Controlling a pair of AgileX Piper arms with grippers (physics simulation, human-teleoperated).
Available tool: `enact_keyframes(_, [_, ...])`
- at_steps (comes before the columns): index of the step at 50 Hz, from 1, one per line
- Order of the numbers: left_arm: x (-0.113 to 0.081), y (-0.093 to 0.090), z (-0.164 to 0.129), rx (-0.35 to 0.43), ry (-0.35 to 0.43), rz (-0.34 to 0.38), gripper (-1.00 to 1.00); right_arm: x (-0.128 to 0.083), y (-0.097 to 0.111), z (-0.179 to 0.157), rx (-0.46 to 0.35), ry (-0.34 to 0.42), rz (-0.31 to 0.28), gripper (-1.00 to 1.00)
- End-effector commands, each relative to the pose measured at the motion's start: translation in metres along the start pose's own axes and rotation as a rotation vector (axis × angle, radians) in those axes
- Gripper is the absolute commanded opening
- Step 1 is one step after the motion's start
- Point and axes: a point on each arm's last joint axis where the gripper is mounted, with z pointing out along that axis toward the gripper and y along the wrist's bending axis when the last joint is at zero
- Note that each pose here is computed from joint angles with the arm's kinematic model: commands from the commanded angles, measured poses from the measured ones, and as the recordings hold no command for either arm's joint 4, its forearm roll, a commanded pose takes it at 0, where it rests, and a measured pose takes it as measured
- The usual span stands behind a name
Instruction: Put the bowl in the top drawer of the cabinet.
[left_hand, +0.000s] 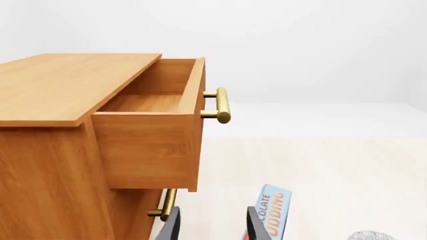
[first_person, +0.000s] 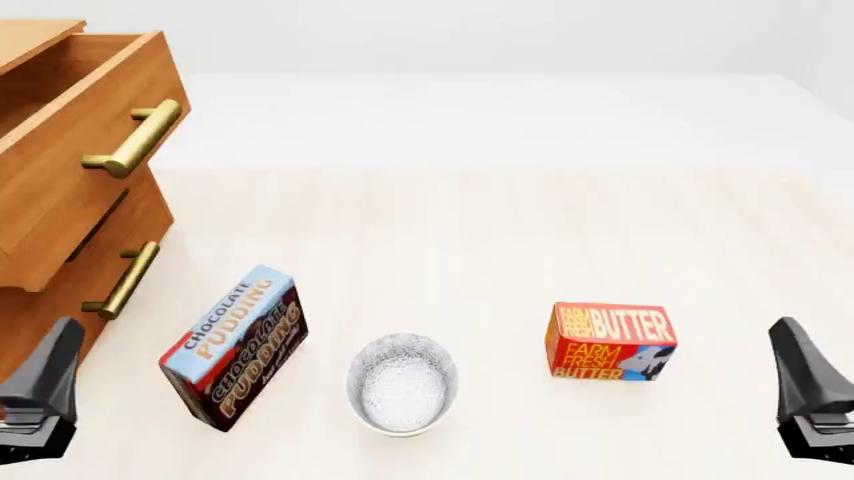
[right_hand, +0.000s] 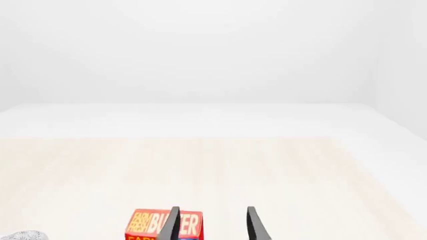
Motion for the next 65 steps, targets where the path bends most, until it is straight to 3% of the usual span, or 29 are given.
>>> enact_keyframes(1, [-0.001,0.0,0.0,-0.001,0.0,-0.003,1.0,-0.001,0.0,0.0,0.0,0.001,0.001,1.0])
enact_keyframes(18, [-0.002,0.0,0.0,0.005,0.004,0.01,1.0,-0.001,0.0,0.0,0.0,0.001,0.001,1.0])
enact_keyframes(19, [-0.003,-0.001,0.006,0.008,0.035,-0.005,1.0,-0.001,0.0,0.0,0.0,0.001,0.001,1.0])
enact_keyframes(20, [-0.002,0.0,0.0,0.008,0.003,0.01,1.0,-0.001,0.0,0.0,0.0,0.001,0.001,1.0])
enact_keyframes(31, [-0.006,0.0,0.0,-0.001,-0.007,0.035,1.0,-0.001,0.0,0.0,0.0,0.001,0.001,1.0])
enact_keyframes(48, [-0.055,0.0,-0.009,-0.005,-0.116,0.082,1.0,-0.001,0.0,0.0,0.0,0.001,0.001,1.0])
enact_keyframes(65, [-0.102,0.0,-0.025,-0.013,-0.173,0.133,1.0,-0.001,0.0,0.0,0.0,0.001,0.001,1.0])
